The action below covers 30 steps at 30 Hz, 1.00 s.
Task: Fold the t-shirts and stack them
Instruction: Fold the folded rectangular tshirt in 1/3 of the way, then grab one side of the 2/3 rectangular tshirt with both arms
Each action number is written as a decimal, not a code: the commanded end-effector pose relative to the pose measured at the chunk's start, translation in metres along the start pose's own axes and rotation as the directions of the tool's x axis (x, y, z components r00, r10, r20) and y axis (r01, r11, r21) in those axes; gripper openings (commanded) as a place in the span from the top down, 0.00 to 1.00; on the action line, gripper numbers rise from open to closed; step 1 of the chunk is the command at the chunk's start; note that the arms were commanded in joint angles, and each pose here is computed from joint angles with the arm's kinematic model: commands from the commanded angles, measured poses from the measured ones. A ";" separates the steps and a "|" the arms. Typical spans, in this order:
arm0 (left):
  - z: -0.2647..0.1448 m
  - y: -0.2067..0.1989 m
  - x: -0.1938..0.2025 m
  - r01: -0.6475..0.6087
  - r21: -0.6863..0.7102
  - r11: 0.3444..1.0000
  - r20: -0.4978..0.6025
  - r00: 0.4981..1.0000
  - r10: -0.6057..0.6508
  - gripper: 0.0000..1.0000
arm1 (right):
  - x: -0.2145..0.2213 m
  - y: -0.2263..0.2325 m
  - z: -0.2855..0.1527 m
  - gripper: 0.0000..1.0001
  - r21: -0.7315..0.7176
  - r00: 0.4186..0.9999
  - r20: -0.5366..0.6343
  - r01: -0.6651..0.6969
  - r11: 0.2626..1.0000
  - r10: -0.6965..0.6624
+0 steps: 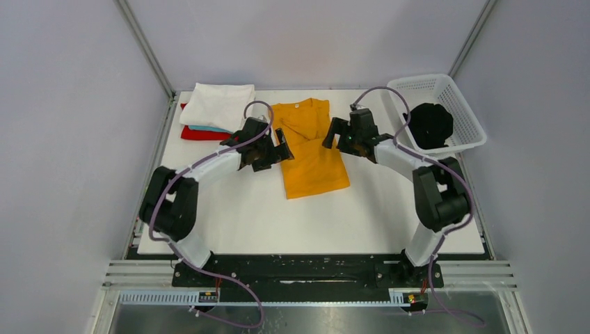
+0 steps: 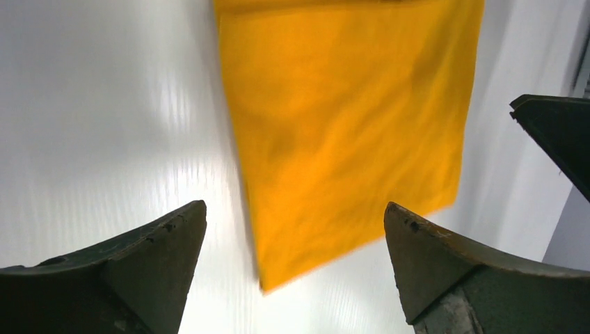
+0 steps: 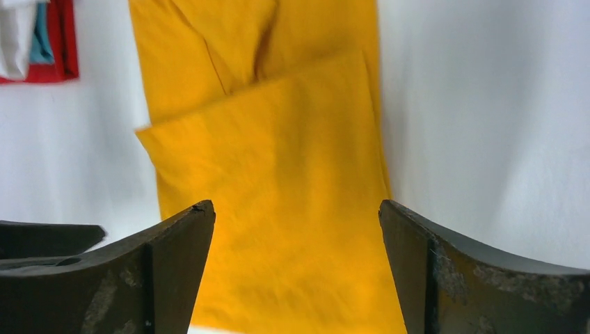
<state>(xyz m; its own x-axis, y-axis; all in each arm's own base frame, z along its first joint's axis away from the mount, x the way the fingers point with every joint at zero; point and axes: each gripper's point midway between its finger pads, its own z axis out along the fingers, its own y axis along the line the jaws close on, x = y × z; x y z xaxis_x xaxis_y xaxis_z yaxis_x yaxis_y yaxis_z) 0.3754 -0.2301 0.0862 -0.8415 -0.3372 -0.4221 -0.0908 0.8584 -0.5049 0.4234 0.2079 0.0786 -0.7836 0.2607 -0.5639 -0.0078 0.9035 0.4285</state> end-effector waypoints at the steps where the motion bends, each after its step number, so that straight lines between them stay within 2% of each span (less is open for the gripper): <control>1: -0.035 -0.007 0.029 -0.039 0.063 0.997 0.022 0.999 0.038 0.01 | 0.022 -0.025 -0.049 0.04 0.076 1.000 0.012 0.012 0.997 -0.013; 5: -0.035 0.006 0.080 -0.045 0.040 0.998 -0.063 0.997 0.047 0.01 | 0.074 -0.057 -0.064 0.05 0.163 0.995 -0.090 -0.032 0.986 0.048; 7: -0.030 0.006 0.094 -0.042 0.042 0.998 -0.081 0.996 0.045 0.05 | 0.089 -0.066 -0.065 0.07 0.182 0.992 -0.112 -0.045 0.982 0.066; 13: -0.010 0.007 0.116 -0.049 0.016 0.999 -0.140 0.989 0.050 0.30 | 0.107 -0.069 -0.059 0.27 0.181 0.981 -0.168 -0.070 0.981 0.101; 17: -0.003 0.012 0.124 -0.044 -0.002 0.999 -0.172 0.984 0.043 0.48 | 0.119 -0.069 -0.054 0.45 0.171 0.970 -0.212 -0.082 0.982 0.118; 21: 0.000 0.017 0.134 -0.053 -0.021 0.998 -0.190 0.981 0.048 0.52 | 0.132 -0.073 -0.052 0.53 0.179 0.960 -0.244 -0.094 0.979 0.136; 24: 0.006 0.020 0.139 -0.059 -0.041 0.997 -0.203 0.978 0.050 0.60 | 0.134 -0.075 -0.047 0.58 0.176 0.962 -0.235 -0.101 0.979 0.141; 27: 0.015 0.026 0.132 -0.076 -0.085 0.994 -0.174 0.983 0.060 0.73 | 0.134 -0.076 -0.039 0.66 0.177 0.962 -0.232 -0.100 0.979 0.141; 30: 0.020 0.028 0.125 -0.093 -0.119 0.988 -0.166 0.983 0.072 0.99 | 0.137 -0.077 -0.036 0.78 0.177 0.959 -0.248 -0.097 0.979 0.140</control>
<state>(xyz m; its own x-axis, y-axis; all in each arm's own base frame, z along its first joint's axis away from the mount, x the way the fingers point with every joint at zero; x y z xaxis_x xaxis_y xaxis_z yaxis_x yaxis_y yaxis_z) 0.2679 -0.2672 0.0187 -0.9295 -0.2196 -0.2964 -0.0604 0.8833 -0.4649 0.2959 0.1623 0.0072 -0.8977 0.2945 -0.3279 0.1690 0.9172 0.3609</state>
